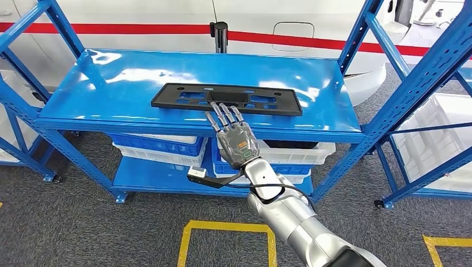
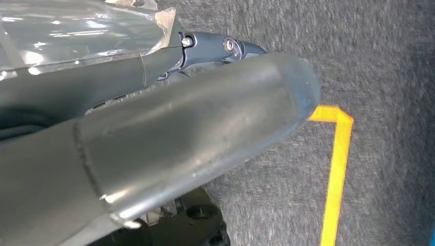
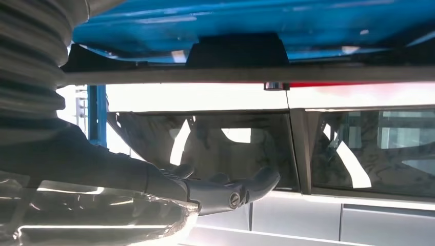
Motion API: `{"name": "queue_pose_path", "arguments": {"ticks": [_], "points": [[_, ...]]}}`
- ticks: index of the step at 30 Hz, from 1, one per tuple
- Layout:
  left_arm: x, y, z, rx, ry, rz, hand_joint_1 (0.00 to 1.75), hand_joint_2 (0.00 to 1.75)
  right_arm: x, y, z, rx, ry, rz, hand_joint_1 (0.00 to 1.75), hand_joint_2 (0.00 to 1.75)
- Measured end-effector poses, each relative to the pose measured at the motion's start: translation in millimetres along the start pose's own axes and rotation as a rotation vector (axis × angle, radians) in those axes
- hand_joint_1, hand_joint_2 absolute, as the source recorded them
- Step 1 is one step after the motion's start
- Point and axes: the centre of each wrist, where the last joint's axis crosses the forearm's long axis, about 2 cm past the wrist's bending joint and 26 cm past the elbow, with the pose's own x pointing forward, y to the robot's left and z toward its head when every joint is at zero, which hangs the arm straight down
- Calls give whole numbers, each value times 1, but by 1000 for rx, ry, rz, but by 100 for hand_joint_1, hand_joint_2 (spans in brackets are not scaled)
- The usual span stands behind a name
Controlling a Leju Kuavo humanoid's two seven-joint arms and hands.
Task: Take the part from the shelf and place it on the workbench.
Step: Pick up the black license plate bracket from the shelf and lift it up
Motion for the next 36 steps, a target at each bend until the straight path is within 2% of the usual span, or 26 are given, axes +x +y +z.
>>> {"name": "queue_pose_path", "arguments": {"ticks": [29, 36], "points": [[0, 2, 0, 17, 0, -12, 0, 0, 6, -3, -6, -8, -27, -7, 0, 175], [-1, -8, 2, 40, 8, -9, 0, 0, 4, -2, -3, -2, -33, -5, 0, 175]]}}
